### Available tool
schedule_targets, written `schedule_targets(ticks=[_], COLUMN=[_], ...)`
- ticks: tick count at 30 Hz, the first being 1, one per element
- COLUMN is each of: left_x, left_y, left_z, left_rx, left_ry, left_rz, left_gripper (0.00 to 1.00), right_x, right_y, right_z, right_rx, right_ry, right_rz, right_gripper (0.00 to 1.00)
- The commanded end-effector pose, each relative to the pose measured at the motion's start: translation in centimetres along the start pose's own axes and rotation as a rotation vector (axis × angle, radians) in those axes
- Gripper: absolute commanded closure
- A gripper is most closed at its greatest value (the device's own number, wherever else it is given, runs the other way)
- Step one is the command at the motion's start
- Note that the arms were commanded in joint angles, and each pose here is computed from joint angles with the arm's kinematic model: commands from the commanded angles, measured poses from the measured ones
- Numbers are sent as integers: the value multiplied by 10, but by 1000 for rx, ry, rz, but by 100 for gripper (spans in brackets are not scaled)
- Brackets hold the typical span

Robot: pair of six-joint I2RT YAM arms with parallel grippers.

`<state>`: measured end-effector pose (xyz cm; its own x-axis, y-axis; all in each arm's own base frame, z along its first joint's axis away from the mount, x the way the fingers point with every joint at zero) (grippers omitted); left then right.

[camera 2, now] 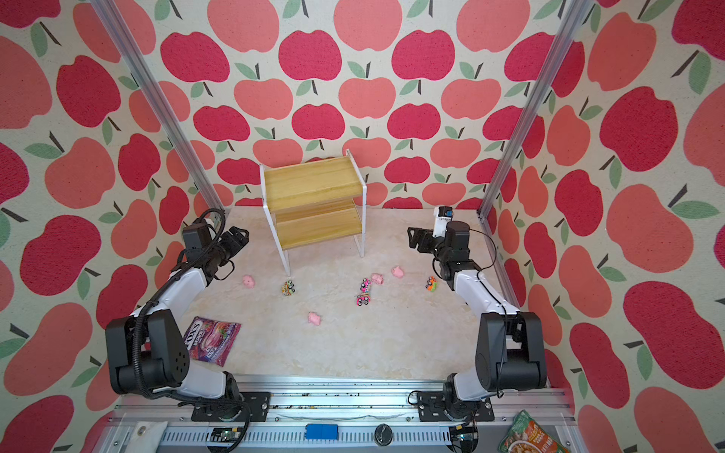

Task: Organize plastic toys on shelves
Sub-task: Rotate the shelf at the top-center of the table.

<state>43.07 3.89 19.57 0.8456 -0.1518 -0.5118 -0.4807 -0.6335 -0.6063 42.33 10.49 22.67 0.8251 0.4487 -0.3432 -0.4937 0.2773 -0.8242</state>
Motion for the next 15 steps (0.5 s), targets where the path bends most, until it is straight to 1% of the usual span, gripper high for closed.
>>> schedule_targets(ticks=[1,5,10,12,15], left_x=[12,33,52,58,68], left_y=[8,7,4,4,4], left_z=[-26,-42,-61,-67,-76], left_rx=[-132,-181,-250,-258,-270], left_ry=[161,258,374,405,444], left_rz=[119,150,151,152,155], left_gripper=[16,19,25,29,38], right_x=[3,5,7,8,8], right_y=[6,13,28,32,34], right_z=[19,29,41,42,45], right_rx=[110,135,112,115,117], right_ry=[-99,-143,-165,-168,-177], right_rz=[67,90,135,143,151], right_gripper=[11,12,12,13,14])
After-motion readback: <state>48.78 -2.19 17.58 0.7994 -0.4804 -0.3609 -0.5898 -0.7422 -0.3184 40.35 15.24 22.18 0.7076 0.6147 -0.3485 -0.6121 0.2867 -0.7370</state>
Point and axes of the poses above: each gripper's point midway between its finger pads, its own x axis out along the fingers, its own z axis along the line the jaws close on, y = z × x, the point moved 3 cm from there along -x, back along the fingers, and after that the axes turned 4 degrees about x, right-handed, at the moved point
